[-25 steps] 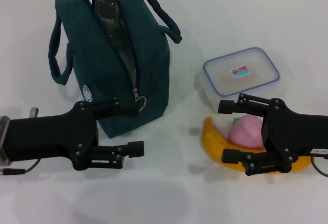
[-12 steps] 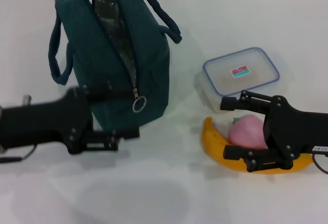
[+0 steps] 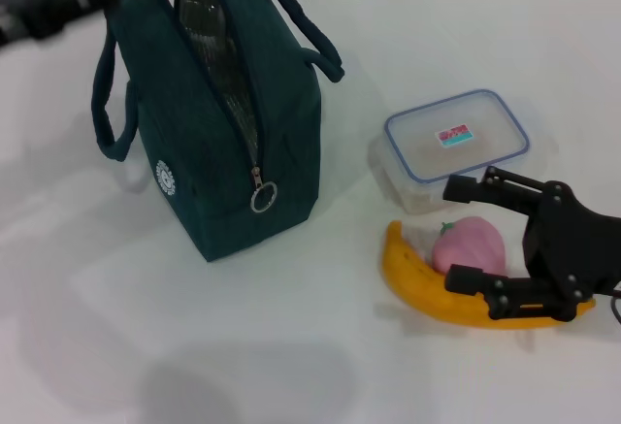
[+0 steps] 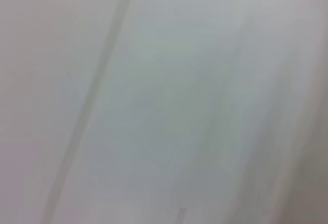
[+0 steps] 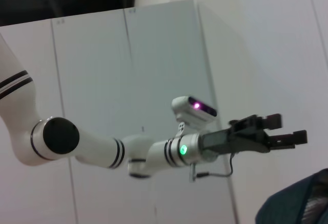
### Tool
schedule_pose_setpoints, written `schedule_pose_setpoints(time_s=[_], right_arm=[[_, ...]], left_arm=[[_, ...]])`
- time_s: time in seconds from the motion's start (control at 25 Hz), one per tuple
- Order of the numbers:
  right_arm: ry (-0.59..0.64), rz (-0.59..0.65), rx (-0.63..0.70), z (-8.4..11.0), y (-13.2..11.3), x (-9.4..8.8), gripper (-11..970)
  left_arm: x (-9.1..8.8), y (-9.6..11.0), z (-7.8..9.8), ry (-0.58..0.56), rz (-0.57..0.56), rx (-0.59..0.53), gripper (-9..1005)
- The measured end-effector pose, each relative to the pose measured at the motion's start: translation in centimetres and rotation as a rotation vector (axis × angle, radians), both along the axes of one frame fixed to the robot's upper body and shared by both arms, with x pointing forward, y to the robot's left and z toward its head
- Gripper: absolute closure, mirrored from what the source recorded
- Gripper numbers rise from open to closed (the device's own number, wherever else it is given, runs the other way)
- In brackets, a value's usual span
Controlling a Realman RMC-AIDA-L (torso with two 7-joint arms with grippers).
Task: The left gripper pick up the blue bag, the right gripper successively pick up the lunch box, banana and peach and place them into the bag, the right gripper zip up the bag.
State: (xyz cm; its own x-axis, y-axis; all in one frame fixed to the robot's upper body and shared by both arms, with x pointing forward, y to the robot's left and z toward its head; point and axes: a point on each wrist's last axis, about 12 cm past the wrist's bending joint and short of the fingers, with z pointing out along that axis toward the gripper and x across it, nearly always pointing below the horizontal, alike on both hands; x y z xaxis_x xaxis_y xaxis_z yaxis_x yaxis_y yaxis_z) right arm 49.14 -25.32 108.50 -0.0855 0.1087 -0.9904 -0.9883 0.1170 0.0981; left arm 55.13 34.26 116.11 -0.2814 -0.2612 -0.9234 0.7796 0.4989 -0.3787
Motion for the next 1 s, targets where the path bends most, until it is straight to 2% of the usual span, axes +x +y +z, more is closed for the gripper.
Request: schedule_pose_setpoints(time_s=[0.04,0.12,0.24,0.4,0.56,0.72,1.0], right_arm=[[-0.001,-0.01,0.002,-0.1,-0.2,-0.2,77],[-0.009,-0.029,0.009,-0.3,-0.4,-0.4,77],[-0.02,-0.053,0.021,-0.3,-0.7,-0.6,77],[-0.028,-0.068,0.027,-0.3,-0.9,-0.7,77],[-0.034,-0.076,0.029,-0.3,-1.0,-0.7,78],[-0.05,-0.081,0.024,-0.3,-1.1,-0.7,78],[-0.069,-0.079,0.017,-0.2,-1.1,-0.5,78]], left_arm=[[0.0,0.0,0.0,0.0,0.0,0.0,163],[2.2,1.3,1.8,0.102,0.067,0.063,165],[3.4,2.1,3.4,0.19,0.116,0.129,170],[4.4,2.8,5.8,0.324,0.147,0.212,175],[4.6,2.5,7.8,0.521,0.153,0.289,181],[4.4,1.5,7.7,0.642,0.125,0.291,187],[4.8,0.1,5.9,0.71,0.119,0.328,197]])
